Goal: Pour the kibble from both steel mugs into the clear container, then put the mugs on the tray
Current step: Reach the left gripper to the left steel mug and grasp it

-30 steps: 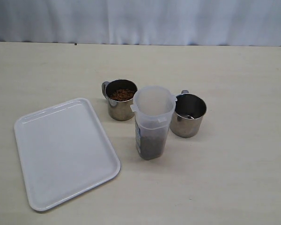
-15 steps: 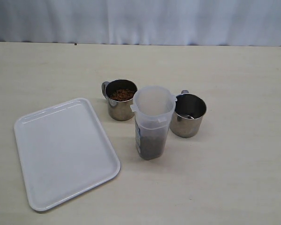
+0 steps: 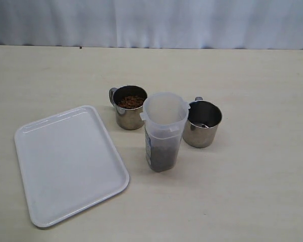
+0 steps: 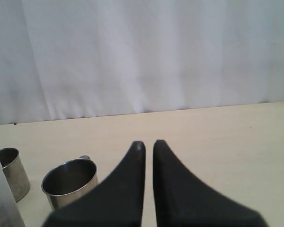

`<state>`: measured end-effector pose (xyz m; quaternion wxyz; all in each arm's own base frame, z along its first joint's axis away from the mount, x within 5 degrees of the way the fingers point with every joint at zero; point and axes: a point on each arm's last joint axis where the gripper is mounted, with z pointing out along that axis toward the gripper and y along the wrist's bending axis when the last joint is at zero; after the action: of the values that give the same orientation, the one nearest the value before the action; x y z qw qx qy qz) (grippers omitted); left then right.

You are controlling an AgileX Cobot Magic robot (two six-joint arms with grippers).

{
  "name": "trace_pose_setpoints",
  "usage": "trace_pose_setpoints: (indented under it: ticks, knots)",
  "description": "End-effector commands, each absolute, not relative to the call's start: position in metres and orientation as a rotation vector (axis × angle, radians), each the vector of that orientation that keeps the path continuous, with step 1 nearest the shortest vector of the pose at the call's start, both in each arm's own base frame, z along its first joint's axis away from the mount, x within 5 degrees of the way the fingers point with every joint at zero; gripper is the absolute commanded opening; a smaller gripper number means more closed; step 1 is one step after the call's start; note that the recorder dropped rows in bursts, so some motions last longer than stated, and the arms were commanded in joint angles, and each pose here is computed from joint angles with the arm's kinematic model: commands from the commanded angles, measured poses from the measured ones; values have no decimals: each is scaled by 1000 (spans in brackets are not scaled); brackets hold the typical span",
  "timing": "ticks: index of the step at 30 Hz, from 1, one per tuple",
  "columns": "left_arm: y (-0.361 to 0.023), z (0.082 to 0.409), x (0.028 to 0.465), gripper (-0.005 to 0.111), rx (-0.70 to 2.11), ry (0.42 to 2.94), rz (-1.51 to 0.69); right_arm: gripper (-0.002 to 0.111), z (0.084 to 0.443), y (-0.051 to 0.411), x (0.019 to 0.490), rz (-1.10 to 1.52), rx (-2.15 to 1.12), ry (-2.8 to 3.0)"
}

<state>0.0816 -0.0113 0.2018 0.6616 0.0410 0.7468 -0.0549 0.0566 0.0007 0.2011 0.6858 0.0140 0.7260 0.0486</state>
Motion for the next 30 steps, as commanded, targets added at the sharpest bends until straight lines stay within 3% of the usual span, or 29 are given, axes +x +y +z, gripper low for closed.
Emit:
trace_pose_setpoints:
  ticks: [1, 7, 10, 13, 15, 16, 18, 24, 30]
  knots:
    - [-34, 181, 112, 0, 262, 1846, -218, 5, 200, 1, 56, 111, 29, 1629]
    - [-68, 153, 153, 0, 466, 1832, -332, 5, 200, 1, 56, 111, 29, 1629]
    - [-86, 136, 182, 10, 598, 1909, -362, 5, 200, 1, 56, 111, 29, 1629]
    - [-103, 120, 216, 39, 723, 2044, -377, 5, 200, 1, 56, 111, 29, 1629]
    - [-110, 116, 236, 65, 722, 2116, -390, 5, 200, 1, 56, 111, 29, 1629]
    - [-119, 117, 251, 89, 768, 2128, -412, 5, 200, 1, 56, 111, 29, 1629]
    - [-129, 120, 263, 100, 848, 2115, -473, 5, 200, 1, 56, 111, 29, 1629]
    - [-144, 104, 284, 100, 890, 2084, -571, 5, 200, 1, 56, 111, 29, 1629]
    - [-154, 111, 314, 100, 883, 2049, -536, 5, 200, 1, 56, 111, 29, 1629]
